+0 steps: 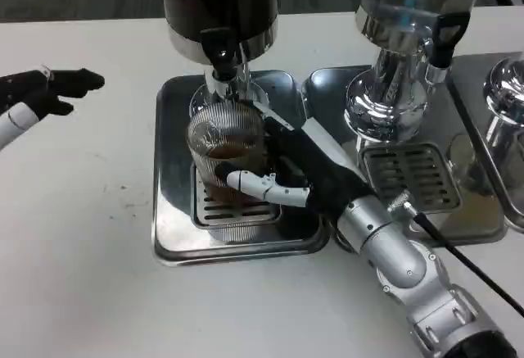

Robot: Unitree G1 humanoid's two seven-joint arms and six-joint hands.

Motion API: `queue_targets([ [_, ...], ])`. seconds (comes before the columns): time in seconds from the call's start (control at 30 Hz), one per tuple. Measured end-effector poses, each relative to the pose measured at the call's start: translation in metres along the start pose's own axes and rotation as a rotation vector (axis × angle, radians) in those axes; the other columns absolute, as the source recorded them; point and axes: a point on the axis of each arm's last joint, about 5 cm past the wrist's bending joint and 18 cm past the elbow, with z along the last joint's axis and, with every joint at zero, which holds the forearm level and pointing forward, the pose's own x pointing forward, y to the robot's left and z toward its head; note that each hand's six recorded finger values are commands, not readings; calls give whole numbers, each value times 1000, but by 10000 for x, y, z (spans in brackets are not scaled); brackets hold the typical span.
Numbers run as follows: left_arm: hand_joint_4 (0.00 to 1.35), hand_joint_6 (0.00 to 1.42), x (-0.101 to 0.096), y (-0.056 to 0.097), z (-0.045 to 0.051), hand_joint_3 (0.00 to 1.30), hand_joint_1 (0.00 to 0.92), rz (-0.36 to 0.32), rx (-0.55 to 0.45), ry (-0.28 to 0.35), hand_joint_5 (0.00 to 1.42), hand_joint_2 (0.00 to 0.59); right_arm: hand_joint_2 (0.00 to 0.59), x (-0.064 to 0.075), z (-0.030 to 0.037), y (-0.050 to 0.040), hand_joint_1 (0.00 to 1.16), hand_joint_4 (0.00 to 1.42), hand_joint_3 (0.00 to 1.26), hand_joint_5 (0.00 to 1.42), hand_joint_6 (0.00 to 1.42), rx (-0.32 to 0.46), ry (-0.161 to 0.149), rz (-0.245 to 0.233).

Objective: Grasp the cup under the faucet to collect the drink, then remove the cup.

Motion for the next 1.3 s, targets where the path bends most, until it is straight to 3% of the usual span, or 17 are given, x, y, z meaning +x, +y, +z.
queue_targets([
  [0.23, 202, 253, 2, -8, -17, 320, 0, -3, -7, 9, 179, 173, 215, -29, -8, 33, 535, 236, 170, 268, 221, -10, -1, -22],
  [0.33, 163, 242, 49, -46, -33, 296, 0, -36, -17, 8, 158, 181, 215, -40, -14, 41, 535, 253, 176, 285, 225, -11, 0, -33],
  [0.53, 151, 240, 256, -237, -83, 290, 0, -124, -55, -10, 154, 183, 215, -56, -14, 53, 535, 265, 187, 288, 228, -7, -1, -44],
  [0.7, 155, 239, 403, -327, -108, 285, 0, -147, -86, -17, 153, 184, 215, -65, -10, 56, 535, 264, 187, 288, 229, -8, -3, -45],
  [0.8, 156, 239, 449, -389, -144, 283, 0, -165, -96, 11, 153, 183, 215, -69, -9, 61, 535, 261, 187, 290, 230, -8, -4, -45],
  [1.0, 157, 239, 462, -464, -194, 282, 0, -182, -112, 43, 153, 179, 220, -87, -8, 68, 542, 290, 197, 324, 231, -14, 0, -55],
  [1.3, 160, 239, 465, -468, -188, 274, 0, -173, -101, 36, 164, 167, 230, -123, -18, 95, 572, 395, 266, 416, 305, -11, 3, -99],
])
